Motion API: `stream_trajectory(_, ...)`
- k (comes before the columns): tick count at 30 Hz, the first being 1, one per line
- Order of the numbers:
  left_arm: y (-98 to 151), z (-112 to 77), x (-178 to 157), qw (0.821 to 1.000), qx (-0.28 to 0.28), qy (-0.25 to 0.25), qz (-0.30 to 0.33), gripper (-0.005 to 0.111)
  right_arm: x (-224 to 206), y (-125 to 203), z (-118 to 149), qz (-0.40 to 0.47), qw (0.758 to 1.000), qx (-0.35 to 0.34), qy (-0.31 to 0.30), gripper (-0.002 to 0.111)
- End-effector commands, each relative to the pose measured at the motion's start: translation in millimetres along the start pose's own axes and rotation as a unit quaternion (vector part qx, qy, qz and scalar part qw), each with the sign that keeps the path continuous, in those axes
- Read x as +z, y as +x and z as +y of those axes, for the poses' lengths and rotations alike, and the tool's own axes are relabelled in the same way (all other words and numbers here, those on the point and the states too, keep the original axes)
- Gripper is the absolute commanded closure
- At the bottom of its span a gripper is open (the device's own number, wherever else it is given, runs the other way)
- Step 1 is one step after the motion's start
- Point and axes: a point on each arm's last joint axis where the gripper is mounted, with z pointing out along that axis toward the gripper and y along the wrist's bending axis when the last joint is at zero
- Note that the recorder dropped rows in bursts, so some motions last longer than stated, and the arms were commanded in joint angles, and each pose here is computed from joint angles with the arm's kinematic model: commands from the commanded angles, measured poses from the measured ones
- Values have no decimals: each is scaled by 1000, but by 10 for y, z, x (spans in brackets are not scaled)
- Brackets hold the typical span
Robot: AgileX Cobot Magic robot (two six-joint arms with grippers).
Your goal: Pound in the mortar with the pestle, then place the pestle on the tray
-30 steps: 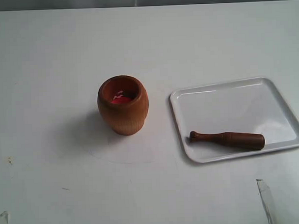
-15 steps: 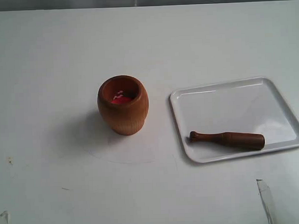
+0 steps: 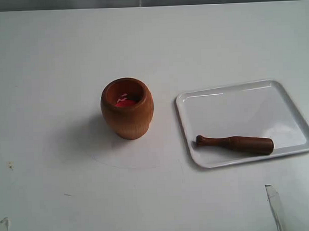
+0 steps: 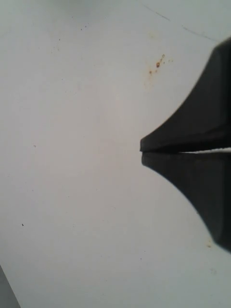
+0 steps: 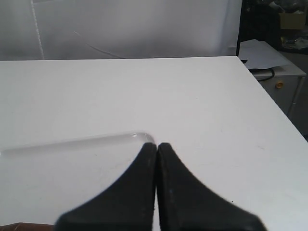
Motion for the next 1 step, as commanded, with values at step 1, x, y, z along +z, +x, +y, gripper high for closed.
stream_trajectory(1, -4, -6, 0, 1000, -6, 4, -4, 107, 2, 7, -7, -1, 1000, -4, 5, 108)
